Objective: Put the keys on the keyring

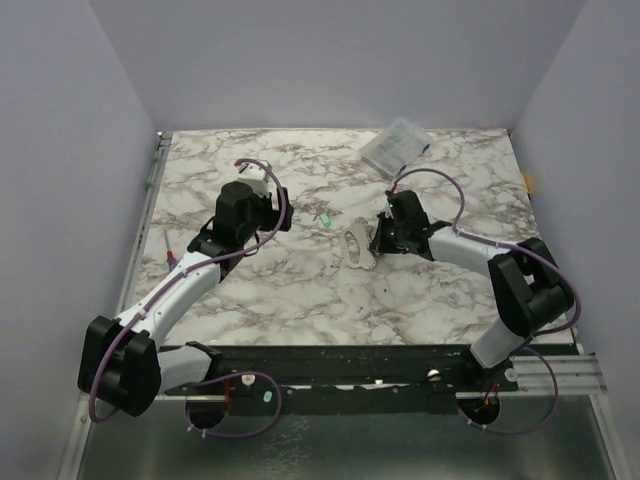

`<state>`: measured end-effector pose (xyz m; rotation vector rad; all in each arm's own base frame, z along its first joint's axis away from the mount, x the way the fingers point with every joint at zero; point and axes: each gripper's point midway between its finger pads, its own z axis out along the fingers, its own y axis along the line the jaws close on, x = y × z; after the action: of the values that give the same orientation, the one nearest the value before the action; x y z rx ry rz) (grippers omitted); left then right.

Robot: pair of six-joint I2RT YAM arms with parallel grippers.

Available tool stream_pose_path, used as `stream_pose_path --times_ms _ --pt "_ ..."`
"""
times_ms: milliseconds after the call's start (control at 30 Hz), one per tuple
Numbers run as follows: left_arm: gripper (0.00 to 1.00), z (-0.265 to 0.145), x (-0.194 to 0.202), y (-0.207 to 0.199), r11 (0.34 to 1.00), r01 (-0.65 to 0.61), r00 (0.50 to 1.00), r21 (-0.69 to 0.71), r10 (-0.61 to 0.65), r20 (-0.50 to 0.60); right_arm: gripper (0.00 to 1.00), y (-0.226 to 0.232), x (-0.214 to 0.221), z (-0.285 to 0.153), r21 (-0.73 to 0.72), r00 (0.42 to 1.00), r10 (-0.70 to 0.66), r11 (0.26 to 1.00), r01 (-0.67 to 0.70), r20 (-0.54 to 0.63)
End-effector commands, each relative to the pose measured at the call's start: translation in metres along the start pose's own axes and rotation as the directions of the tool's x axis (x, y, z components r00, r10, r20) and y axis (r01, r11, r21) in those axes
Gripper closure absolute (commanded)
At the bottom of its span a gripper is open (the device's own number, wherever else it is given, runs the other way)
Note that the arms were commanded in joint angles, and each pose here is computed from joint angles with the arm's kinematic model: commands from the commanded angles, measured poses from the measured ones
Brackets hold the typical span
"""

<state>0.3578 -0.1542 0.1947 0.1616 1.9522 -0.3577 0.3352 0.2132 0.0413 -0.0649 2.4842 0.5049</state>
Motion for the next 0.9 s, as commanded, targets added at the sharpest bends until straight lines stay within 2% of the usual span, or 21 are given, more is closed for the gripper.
stream_pose_path --times_ms 0,233,467,567,633,767,867 --pt "0.19 -0.003 -0.008 -0.032 0.984 -0.04 0.999 0.173 0.042 -0.005 0.99 0.026 -0.001 -0.014 -0.118 0.999 -0.042 0.992 0.044 0.023" --pt "0.25 -0.005 -0.009 -0.041 0.974 -0.043 0.999 0.221 0.046 -0.009 0.99 0.004 0.0 -0.022 -0.003 0.998 -0.055 0.998 0.056 0.033" --pt "0.26 -0.009 -0.011 -0.048 0.965 -0.049 0.999 0.259 0.051 -0.002 0.99 -0.002 -0.003 -0.028 0.028 0.997 -0.057 0.998 0.056 0.052" --pt "0.26 -0.011 -0.012 -0.05 0.962 -0.054 0.998 0.266 0.055 0.002 0.99 -0.011 -0.007 -0.029 0.091 0.997 -0.031 0.996 0.024 0.073" --pt "0.26 -0.011 -0.012 -0.051 0.961 -0.057 0.998 0.269 0.058 0.004 0.91 -0.016 -0.008 -0.029 0.126 0.997 0.0 0.992 -0.01 0.075" --pt "0.26 -0.012 -0.012 -0.051 0.962 -0.062 0.998 0.266 0.062 0.008 0.64 -0.02 -0.004 -0.027 0.155 0.998 0.037 0.987 -0.046 0.059" --pt "0.26 -0.013 -0.013 -0.051 0.962 -0.064 0.998 0.266 0.063 0.012 0.52 -0.021 0.0 -0.023 0.157 0.999 0.03 0.987 -0.036 0.038"
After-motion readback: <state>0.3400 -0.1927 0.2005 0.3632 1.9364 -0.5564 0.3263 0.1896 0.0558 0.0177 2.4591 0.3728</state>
